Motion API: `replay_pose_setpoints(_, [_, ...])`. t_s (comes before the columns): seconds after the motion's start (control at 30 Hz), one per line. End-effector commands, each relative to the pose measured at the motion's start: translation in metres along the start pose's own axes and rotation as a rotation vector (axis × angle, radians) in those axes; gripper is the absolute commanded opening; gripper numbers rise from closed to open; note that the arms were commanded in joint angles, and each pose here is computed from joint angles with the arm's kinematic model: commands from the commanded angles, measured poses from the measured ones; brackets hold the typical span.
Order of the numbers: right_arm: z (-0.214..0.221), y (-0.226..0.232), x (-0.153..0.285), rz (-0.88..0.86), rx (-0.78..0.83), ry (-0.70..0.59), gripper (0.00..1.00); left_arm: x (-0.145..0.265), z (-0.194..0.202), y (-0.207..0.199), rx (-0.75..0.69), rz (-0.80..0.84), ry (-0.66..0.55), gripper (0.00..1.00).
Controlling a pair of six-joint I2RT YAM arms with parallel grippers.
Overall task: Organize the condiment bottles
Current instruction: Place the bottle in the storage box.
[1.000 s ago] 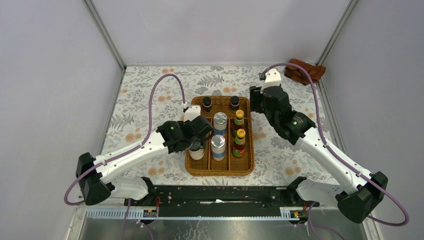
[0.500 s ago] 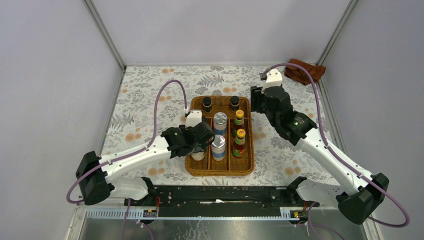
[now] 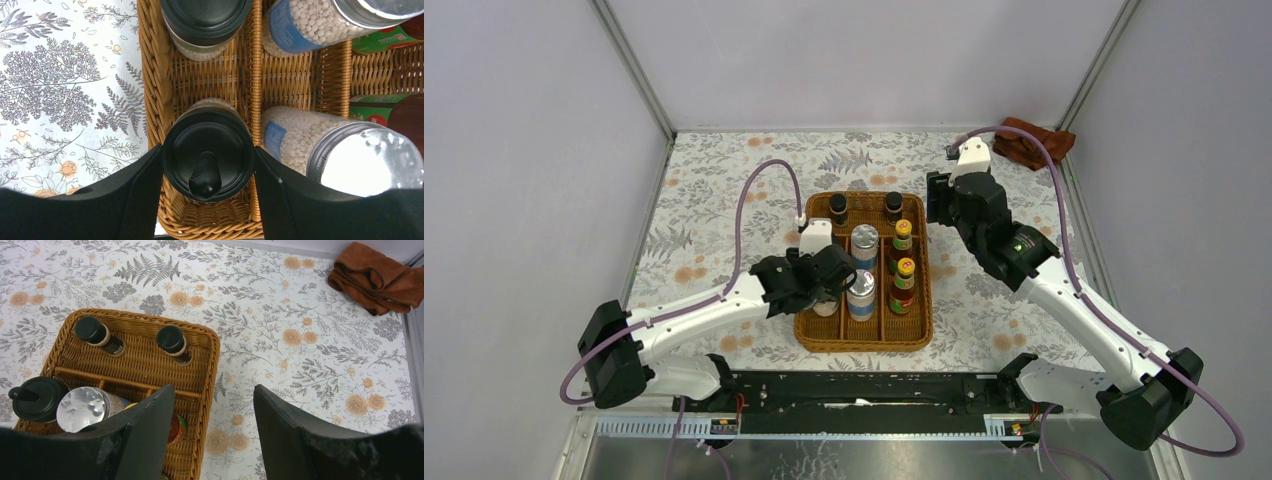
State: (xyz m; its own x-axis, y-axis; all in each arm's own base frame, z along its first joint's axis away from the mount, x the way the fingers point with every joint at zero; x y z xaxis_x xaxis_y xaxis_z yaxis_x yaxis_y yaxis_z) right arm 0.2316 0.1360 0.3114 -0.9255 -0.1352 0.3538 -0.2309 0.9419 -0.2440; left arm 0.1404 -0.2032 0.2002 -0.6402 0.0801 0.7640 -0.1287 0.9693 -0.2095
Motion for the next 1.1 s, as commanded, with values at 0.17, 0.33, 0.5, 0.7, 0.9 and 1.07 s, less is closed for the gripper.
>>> replay_pose_setpoints(0.17, [-0.01,-0.009,0.005,0.02,-0.01,-0.042,0.67,-0.011,0.002,-0.004,-0.015,-0.019,-0.05,0.0])
replay_pose_setpoints(0.33, [-0.01,-0.01,0.005,0.02,-0.009,-0.043,0.67,-0.013,0.001,-0.004,-0.038,-0.041,-0.063,0.0])
replay_pose_setpoints(0.5, [-0.01,-0.01,0.005,0.021,-0.009,-0.043,0.67,-0.015,0.002,-0.004,-0.051,-0.061,-0.066,0.0])
replay_pose_setpoints(0.7, [-0.009,-0.01,0.003,0.018,-0.01,-0.041,0.67,-0.015,0.0,-0.005,-0.071,-0.076,-0.058,0.0])
replay_pose_setpoints(0.9, [-0.01,-0.01,0.002,0.017,-0.013,-0.042,0.67,-0.019,0.007,-0.006,-0.114,-0.094,0.007,0.16])
replay_pose_setpoints(1.07, [-0.009,-0.01,0.002,0.017,-0.014,-0.039,0.66,-0.015,0.007,-0.004,-0.102,-0.076,0.007,0.32])
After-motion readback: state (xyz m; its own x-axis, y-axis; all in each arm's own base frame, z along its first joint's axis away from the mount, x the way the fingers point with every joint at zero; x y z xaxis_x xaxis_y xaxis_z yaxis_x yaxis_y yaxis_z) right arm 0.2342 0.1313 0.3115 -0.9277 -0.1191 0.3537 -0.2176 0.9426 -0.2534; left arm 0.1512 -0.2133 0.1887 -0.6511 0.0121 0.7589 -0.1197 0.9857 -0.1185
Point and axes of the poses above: each gripper's point midway between its finger pads, its own x axis back along the fingers, its own y axis along the line the jaws close on, z = x × y, the point moved 10 cm from there along x, back along the fingers, and after that the axes turned 14 degrees about x, right-handed, at the moved point
